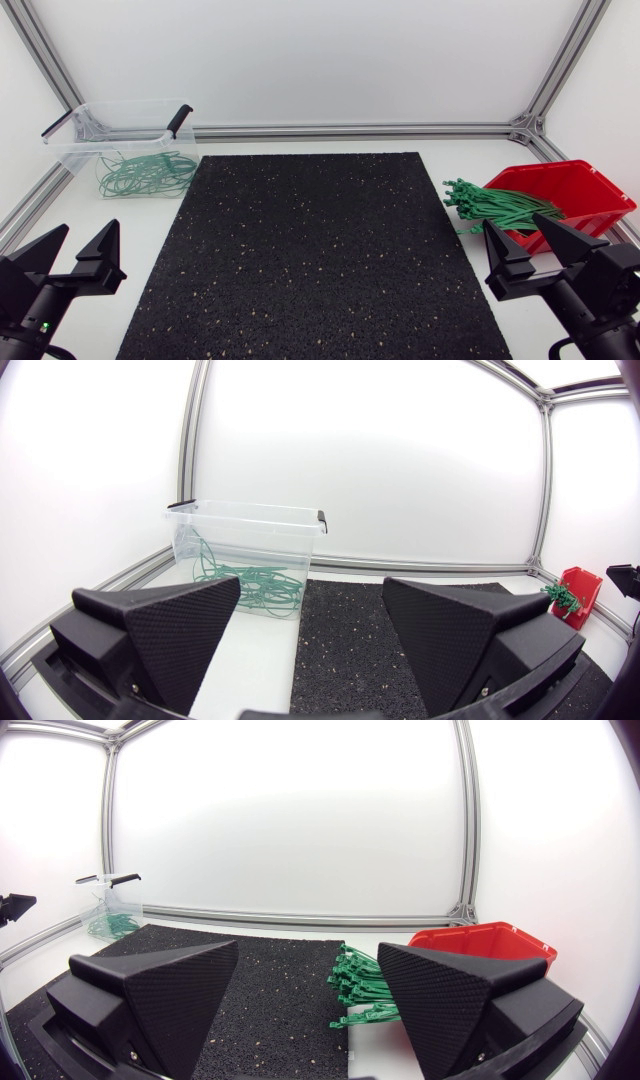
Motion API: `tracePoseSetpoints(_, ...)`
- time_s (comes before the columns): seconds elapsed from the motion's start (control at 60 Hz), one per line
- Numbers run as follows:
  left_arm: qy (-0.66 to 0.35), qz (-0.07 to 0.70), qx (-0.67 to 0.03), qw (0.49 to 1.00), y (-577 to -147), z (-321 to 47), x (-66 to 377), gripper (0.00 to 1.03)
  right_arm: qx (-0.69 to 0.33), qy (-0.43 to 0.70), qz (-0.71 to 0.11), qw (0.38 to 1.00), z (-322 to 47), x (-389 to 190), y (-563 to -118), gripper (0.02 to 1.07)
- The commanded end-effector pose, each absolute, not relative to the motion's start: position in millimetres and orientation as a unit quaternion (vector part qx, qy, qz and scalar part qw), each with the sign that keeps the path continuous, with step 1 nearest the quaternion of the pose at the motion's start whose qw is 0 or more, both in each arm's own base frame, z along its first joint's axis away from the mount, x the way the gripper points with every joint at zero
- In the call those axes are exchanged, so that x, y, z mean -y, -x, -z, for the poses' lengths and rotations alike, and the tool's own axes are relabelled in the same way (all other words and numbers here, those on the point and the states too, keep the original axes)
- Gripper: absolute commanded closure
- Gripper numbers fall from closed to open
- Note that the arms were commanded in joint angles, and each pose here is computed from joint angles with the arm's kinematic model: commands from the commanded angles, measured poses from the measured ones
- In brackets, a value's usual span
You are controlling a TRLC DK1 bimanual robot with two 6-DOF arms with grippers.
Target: Take a green cable tie from the red box, thread the tail through the head to close it, then place it in the transparent bin on the left.
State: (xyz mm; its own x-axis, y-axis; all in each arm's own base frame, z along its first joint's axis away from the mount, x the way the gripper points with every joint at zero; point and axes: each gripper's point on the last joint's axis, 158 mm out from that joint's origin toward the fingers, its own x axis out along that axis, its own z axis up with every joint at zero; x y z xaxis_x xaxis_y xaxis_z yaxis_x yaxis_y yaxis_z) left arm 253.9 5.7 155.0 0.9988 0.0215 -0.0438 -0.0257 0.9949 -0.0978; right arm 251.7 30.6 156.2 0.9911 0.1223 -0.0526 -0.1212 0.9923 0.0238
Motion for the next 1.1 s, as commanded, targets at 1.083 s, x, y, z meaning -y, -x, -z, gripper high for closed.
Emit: tracePoseSetpoints(1.083, 0.057, -0.018, -0.044, 0.997, -254, -133, -8, 0.04, 0.013, -0.001, -0.027, 1.0, -252, -13, -235, 0.05)
